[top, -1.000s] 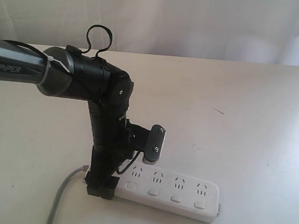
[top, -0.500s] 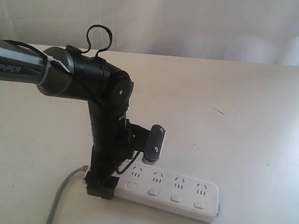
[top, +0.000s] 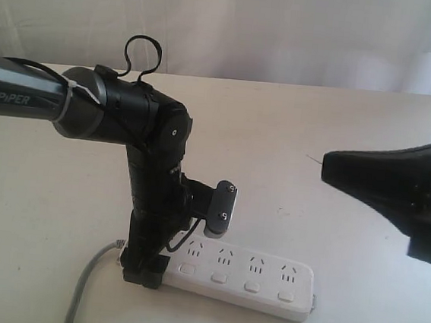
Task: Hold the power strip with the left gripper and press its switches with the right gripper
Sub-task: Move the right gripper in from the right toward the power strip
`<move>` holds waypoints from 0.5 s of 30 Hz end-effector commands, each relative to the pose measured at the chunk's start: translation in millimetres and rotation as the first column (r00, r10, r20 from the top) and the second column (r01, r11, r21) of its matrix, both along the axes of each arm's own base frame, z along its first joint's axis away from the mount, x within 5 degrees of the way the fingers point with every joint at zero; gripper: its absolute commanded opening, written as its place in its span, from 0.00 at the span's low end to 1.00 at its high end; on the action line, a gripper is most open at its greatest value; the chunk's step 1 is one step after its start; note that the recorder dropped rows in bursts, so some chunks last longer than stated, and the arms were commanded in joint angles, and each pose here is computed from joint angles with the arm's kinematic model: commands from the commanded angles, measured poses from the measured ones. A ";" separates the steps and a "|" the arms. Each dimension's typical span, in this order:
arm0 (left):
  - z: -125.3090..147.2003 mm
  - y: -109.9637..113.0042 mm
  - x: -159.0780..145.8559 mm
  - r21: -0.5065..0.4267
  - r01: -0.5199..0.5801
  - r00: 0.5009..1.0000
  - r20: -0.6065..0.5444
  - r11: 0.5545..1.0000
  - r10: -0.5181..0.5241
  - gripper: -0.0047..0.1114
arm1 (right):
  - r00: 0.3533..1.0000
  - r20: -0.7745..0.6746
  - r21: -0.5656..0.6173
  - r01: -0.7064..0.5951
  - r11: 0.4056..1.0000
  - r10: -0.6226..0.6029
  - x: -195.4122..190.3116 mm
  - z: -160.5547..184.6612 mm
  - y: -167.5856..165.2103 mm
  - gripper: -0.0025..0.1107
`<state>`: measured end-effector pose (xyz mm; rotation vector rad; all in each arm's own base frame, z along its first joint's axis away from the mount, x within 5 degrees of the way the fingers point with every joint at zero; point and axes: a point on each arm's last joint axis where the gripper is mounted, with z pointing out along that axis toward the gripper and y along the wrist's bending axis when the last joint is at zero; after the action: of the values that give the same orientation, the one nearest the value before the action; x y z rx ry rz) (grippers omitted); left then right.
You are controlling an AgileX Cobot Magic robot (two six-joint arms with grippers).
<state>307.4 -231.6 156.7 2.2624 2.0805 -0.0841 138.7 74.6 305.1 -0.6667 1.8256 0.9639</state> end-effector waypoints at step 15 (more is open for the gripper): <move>-2.3 2.0 -4.1 0.016 0.018 0.999 -0.038 1.000 -0.017 0.04 | 0.993 -0.088 -0.425 -0.110 0.899 0.080 18.5 -97.8 78.5 0.02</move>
<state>307.4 -231.6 156.7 2.2743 2.0670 -0.0835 153.9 142.9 227.7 -0.9742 2.0375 0.7330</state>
